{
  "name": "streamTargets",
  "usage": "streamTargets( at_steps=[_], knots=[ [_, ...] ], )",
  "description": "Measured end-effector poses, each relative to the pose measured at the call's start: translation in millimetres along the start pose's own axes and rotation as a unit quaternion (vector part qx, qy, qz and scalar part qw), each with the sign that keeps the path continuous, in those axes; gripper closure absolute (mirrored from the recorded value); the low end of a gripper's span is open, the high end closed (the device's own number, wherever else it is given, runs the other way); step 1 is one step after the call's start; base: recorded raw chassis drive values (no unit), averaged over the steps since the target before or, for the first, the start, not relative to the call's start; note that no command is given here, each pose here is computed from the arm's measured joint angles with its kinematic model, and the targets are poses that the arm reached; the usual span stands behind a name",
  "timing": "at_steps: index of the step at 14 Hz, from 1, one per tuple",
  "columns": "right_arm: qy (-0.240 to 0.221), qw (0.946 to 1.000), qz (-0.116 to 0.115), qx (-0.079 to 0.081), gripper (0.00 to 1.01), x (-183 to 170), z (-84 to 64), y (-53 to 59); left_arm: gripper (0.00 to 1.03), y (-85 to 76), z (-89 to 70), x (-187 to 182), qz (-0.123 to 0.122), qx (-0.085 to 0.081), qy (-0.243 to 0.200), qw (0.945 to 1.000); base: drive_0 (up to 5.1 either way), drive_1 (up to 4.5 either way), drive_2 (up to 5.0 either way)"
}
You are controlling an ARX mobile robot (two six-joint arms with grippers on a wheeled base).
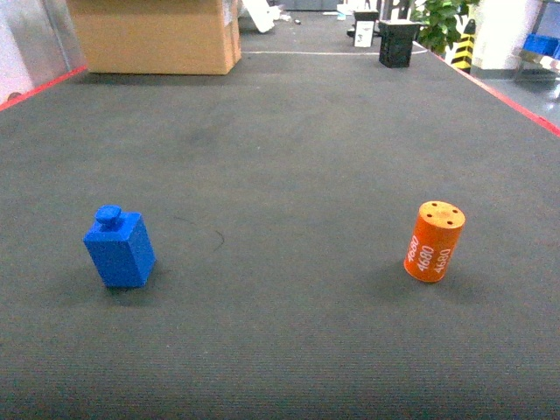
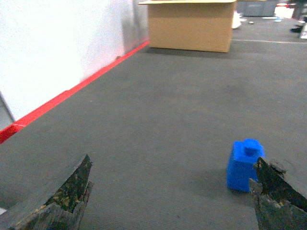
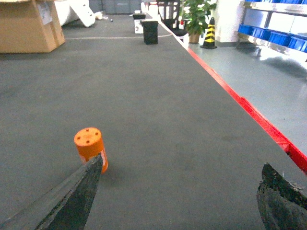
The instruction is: Sort blue parts and orange caps into right shelf containers
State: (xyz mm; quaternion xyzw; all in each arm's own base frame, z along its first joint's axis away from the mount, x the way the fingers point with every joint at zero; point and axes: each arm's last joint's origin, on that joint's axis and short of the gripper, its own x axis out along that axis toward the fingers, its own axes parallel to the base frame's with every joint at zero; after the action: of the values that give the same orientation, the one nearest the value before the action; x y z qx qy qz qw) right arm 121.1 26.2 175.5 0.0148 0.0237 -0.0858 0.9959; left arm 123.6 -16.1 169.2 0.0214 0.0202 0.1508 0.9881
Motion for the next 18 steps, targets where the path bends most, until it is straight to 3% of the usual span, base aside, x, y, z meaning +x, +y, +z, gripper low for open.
streamTargets(
  at_steps=[1,2,3,4,7,10,18],
  knots=[
    [-0.016,0.9998,0.01,0.008,0.03,16,11.4,12.9,0.05,-7.9,12.6,18,-0.003,-0.015,-0.015,0.9998,0.0,0.0,0.0],
    [-0.03,0.999,0.026,0.018,0.03,38,21.5,26.9,0.05,-21.0,28.6,42,-0.027,-0.039,-0.04,0.9981,0.0,0.0,0.0],
    [-0.033,0.9985,0.039,0.02,0.03,57,24.2,38.4,0.05,-32.4,33.6,63,-0.044,-0.048,-0.048,0.9967,0.0,0.0,0.0],
    [-0.012,0.9983,0.056,0.015,0.03,86,16.5,54.3,0.05,-49.6,23.2,93,-0.062,-0.04,-0.027,0.9969,0.0,0.0,0.0],
    [0.076,0.9952,0.062,0.0,0.03,136,-25.1,81.2,0.05,-76.1,-28.9,138,-0.081,-0.014,0.077,0.9936,0.0,0.0,0.0],
    [0.099,0.9932,0.06,0.008,0.03,155,-39.8,91.2,0.05,-91.9,-39.3,152,-0.101,-0.016,0.085,0.9911,0.0,0.0,0.0],
    [0.145,0.9875,0.059,0.017,0.03,183,-72.6,105.6,0.05,-104.5,-68.3,167,-0.106,0.002,0.123,0.9868,0.0,0.0,0.0]
  ],
)
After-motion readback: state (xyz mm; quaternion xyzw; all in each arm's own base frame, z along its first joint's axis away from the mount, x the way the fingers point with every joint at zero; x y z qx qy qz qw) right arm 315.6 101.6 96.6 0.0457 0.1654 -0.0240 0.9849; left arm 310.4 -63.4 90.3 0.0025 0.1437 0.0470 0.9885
